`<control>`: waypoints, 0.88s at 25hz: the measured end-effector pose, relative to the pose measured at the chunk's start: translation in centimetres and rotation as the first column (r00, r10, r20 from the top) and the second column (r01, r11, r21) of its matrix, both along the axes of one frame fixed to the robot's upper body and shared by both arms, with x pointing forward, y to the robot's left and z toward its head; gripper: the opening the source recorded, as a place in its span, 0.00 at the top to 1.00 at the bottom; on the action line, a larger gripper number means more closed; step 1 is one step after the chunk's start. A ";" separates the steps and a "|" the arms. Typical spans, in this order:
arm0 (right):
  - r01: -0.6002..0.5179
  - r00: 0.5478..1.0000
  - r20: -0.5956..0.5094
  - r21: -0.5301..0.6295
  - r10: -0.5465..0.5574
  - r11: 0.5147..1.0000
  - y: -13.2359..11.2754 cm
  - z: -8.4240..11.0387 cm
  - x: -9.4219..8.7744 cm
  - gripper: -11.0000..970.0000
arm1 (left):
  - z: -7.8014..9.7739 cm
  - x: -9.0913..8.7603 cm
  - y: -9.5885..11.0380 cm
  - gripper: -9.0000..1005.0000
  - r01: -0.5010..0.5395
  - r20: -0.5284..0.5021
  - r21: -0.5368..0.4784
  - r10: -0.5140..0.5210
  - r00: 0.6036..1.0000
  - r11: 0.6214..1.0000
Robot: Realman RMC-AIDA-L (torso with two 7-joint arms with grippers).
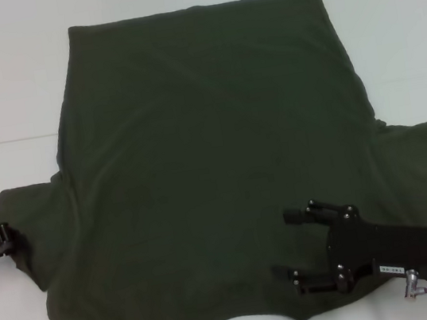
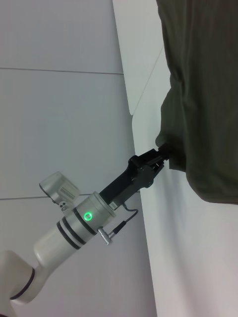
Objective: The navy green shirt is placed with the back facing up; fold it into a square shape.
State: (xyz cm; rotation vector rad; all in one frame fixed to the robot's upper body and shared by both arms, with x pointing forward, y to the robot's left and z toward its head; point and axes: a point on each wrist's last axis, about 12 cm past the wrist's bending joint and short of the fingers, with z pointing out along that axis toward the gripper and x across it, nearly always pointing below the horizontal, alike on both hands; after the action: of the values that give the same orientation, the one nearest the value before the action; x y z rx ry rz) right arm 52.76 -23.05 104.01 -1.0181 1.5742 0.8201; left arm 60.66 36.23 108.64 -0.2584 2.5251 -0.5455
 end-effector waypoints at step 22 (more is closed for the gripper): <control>0.000 1.000 0.000 0.000 0.000 1.000 0.0 0.0 0.0 0.04 | -0.3 0.0 -0.1 0.55 0.014 -0.033 0.049 -0.013 0.999 0.999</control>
State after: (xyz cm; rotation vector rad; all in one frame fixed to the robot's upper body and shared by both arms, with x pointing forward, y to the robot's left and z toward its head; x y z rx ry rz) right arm 52.77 -23.05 104.01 -1.0182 1.5742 0.8200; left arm 60.63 36.12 108.35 -0.2341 2.5703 -0.4875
